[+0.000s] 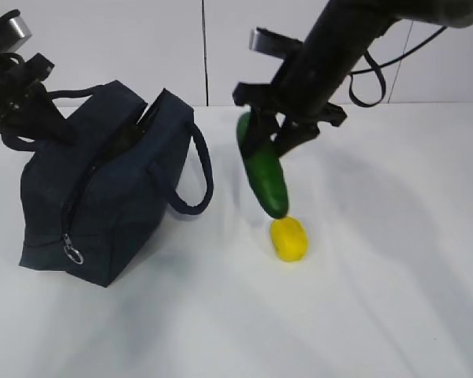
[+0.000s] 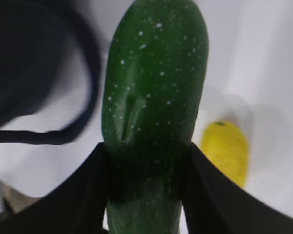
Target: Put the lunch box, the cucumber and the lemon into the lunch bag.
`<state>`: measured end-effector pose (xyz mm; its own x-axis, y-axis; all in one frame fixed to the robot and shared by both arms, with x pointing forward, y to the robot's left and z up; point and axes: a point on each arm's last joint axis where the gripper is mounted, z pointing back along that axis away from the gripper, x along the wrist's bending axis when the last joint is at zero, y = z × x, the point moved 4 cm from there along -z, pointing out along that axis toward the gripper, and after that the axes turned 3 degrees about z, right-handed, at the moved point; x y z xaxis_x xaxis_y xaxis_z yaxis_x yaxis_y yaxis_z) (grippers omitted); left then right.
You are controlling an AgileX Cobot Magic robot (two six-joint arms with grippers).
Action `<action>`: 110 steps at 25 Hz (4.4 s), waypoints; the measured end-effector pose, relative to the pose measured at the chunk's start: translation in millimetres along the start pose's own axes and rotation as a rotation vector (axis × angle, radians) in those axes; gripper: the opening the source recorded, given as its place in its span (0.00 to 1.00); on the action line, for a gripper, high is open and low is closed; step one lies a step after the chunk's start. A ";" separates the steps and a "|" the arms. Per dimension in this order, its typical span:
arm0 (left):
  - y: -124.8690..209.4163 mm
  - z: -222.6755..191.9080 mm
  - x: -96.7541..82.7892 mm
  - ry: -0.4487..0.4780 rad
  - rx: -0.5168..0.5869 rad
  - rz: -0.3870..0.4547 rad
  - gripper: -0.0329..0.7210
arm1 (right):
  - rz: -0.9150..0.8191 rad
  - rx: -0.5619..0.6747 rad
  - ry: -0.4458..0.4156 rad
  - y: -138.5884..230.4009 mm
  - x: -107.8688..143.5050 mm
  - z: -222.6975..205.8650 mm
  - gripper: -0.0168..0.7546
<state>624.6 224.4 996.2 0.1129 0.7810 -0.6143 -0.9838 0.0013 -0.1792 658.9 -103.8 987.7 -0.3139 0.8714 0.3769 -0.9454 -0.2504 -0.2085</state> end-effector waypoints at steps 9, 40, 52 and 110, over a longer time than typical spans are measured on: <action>-1.8 0.1 -5.1 0.039 -0.014 0.018 0.03 | -0.002 -0.169 -0.528 -26.1 77.8 47.8 0.43; -18.2 7.3 -40.8 0.319 -0.137 0.033 0.03 | -0.195 -0.161 -0.625 -49.9 71.6 -58.1 0.64; -16.2 7.8 -31.0 0.265 -0.125 0.017 0.03 | -0.118 -0.042 -0.663 -33.8 68.6 -51.0 0.66; -8.6 5.6 -11.2 0.126 -0.070 -0.029 0.03 | 0.142 0.059 0.268 61.6 6.7 39.6 0.65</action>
<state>631.0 219.2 1009.0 0.1617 0.6964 -0.6992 -0.9683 -0.0246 -0.2484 595.1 -130.1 1013.1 -0.4164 0.9043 0.0942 -0.8996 -0.3948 -0.1867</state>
